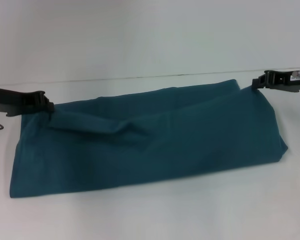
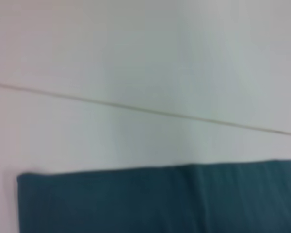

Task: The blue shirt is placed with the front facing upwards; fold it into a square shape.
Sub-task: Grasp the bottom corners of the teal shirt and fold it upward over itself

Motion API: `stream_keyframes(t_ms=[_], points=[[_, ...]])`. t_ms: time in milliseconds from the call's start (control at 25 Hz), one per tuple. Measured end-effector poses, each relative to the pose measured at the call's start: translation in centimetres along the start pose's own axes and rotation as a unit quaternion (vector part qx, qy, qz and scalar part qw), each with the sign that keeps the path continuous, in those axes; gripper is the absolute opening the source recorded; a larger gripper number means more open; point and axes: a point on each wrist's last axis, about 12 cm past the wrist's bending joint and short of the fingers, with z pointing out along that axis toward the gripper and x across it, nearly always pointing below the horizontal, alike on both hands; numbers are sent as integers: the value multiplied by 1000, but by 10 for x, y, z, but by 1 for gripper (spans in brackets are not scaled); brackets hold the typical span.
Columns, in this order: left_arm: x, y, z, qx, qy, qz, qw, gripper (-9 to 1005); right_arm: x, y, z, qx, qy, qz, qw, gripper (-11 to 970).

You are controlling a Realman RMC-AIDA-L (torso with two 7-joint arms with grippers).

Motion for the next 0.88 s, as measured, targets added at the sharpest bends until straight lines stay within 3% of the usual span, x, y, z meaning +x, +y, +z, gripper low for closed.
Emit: stream_keyframes(t_ms=[240,520,880], points=[[-3,-1,5,-12,-34,-3,999,24,-3,1,8,23,-25,-11,999,-1],[-3,-3,18,-33,-75,-15,997,24,-2,12,41,63,-29,-35,997,0],[-4,0,21,-44,-91,-34,994,23,-22,30,57,96,-57,-79,991,0]])
